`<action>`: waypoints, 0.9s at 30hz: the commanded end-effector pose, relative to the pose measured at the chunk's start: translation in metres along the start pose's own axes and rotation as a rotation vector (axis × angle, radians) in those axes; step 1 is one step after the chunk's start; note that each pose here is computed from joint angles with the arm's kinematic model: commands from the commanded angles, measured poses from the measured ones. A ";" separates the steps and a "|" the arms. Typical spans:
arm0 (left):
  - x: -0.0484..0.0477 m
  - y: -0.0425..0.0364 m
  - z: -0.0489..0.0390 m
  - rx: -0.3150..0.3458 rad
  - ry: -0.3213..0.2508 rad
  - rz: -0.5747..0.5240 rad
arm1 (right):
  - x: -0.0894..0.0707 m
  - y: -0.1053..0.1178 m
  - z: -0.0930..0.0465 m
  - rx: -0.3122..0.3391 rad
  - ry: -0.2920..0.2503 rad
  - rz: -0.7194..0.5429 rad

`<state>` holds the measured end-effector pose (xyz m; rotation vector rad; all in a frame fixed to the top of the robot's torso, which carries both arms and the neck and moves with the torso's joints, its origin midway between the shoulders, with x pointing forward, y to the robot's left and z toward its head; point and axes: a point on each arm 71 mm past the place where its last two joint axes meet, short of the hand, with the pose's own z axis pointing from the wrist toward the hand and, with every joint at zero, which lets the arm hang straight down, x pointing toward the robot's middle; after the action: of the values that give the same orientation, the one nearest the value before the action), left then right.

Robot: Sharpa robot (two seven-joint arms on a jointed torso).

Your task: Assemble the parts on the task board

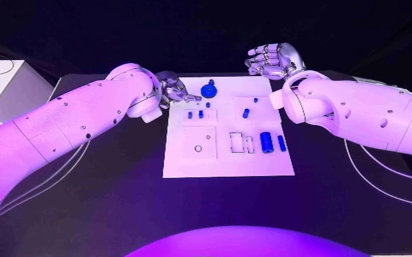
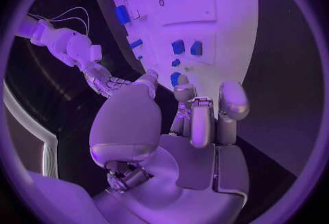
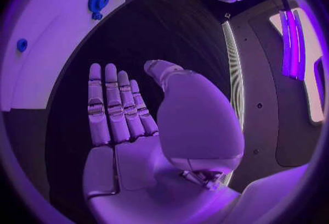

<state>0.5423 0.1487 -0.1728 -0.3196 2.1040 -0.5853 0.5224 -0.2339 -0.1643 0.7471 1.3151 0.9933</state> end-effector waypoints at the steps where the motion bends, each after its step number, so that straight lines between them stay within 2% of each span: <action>1: -0.0014 -0.0078 -0.0017 0.061 -0.018 -0.052 | 0.001 0.001 0.000 -0.014 0.013 0.003; 8: -0.0016 -0.0210 0.0009 0.207 -0.056 -0.065 | 0.001 0.001 0.000 -0.014 0.012 0.003; 12: 0.0019 -0.0277 0.0058 0.303 -0.122 -0.009 | 0.001 0.001 0.000 -0.015 0.012 0.003; 16: 0.0103 -0.0336 0.0116 0.386 -0.174 0.097 | 0.001 0.001 0.000 -0.014 0.010 0.002; 20: 0.0188 -0.0367 0.0174 0.424 -0.199 0.196 | 0.001 0.001 0.001 -0.015 0.010 0.002; 27: 0.0276 -0.0419 0.0267 0.425 -0.257 0.298 | 0.003 0.002 0.001 -0.017 0.013 0.003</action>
<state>0.5490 0.0971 -0.1892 0.0590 1.7874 -0.7651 0.5233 -0.2324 -0.1647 0.7475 1.3151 0.9944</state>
